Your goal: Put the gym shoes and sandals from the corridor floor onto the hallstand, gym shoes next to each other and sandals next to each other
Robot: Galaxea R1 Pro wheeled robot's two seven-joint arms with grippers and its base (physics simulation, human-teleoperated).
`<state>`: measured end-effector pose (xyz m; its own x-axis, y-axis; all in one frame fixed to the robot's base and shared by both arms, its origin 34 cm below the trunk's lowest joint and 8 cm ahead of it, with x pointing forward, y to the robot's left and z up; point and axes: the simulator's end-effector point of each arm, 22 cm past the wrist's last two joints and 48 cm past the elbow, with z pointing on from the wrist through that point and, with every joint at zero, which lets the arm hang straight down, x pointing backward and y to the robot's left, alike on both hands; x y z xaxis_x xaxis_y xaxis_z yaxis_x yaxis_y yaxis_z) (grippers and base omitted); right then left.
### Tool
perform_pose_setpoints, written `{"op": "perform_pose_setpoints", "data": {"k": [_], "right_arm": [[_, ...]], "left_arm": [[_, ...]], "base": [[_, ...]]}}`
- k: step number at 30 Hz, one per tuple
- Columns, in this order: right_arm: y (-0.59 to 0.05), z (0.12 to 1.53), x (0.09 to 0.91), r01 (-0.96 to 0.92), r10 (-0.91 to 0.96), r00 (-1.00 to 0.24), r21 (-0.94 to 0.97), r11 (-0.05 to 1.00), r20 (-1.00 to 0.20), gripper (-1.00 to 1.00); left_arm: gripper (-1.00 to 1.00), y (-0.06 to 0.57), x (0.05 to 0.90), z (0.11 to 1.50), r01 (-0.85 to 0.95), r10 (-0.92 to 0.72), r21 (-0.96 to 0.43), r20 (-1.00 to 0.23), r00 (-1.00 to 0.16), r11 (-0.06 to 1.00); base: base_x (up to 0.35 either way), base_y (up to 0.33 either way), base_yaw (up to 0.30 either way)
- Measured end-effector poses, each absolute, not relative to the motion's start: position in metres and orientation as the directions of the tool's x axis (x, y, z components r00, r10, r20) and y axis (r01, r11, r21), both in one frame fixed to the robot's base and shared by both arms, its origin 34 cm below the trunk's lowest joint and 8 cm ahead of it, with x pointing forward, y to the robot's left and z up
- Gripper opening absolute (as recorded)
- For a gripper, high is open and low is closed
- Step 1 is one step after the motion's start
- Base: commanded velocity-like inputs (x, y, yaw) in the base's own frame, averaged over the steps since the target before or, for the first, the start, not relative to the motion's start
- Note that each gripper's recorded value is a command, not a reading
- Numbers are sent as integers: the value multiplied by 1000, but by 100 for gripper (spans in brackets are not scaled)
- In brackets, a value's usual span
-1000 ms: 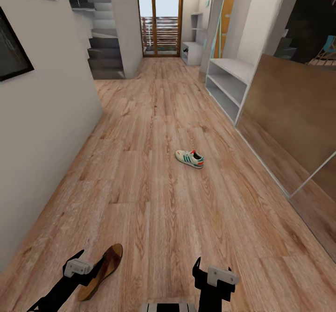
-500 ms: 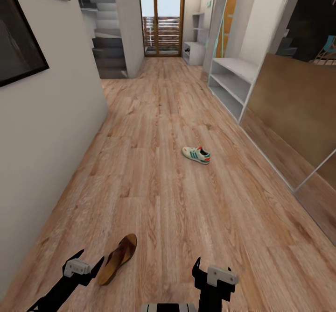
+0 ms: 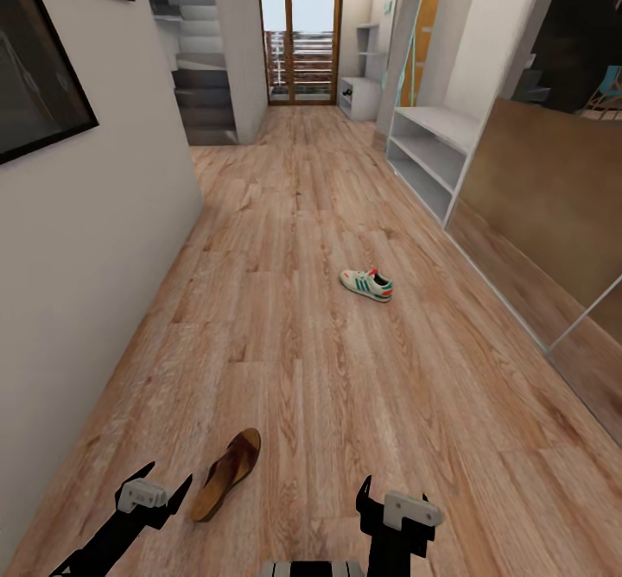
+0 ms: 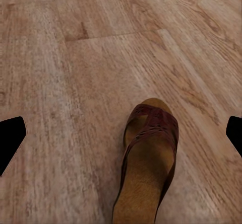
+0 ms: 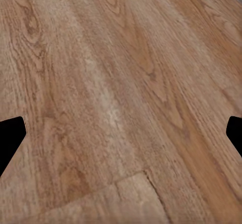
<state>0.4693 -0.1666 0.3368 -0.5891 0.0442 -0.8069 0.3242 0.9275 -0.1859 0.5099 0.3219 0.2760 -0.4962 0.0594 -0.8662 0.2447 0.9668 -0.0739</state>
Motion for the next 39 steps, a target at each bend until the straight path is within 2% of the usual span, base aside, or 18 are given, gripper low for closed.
{"op": "perform_pose_setpoints", "data": {"k": [15, 30, 39], "right_arm": [[-166, 337, 469, 325, 45, -588, -185, 927, -807, 100], [-167, 338, 470, 328, 47, -588, -185, 927, -808, 100], [-167, 340, 471, 335, 55, -578, -175, 926, -814, 100]], "left_arm": [[100, 322, 510, 276, 244, 59, -74, -866, -496, 967], [100, 322, 510, 276, 243, 58, -74, -866, -496, 967], [100, 322, 510, 277, 244, 58, -74, -867, -494, 967]], "base": [[-1, 195, 0], [0, 29, -8], [0, 3, -199]]}}
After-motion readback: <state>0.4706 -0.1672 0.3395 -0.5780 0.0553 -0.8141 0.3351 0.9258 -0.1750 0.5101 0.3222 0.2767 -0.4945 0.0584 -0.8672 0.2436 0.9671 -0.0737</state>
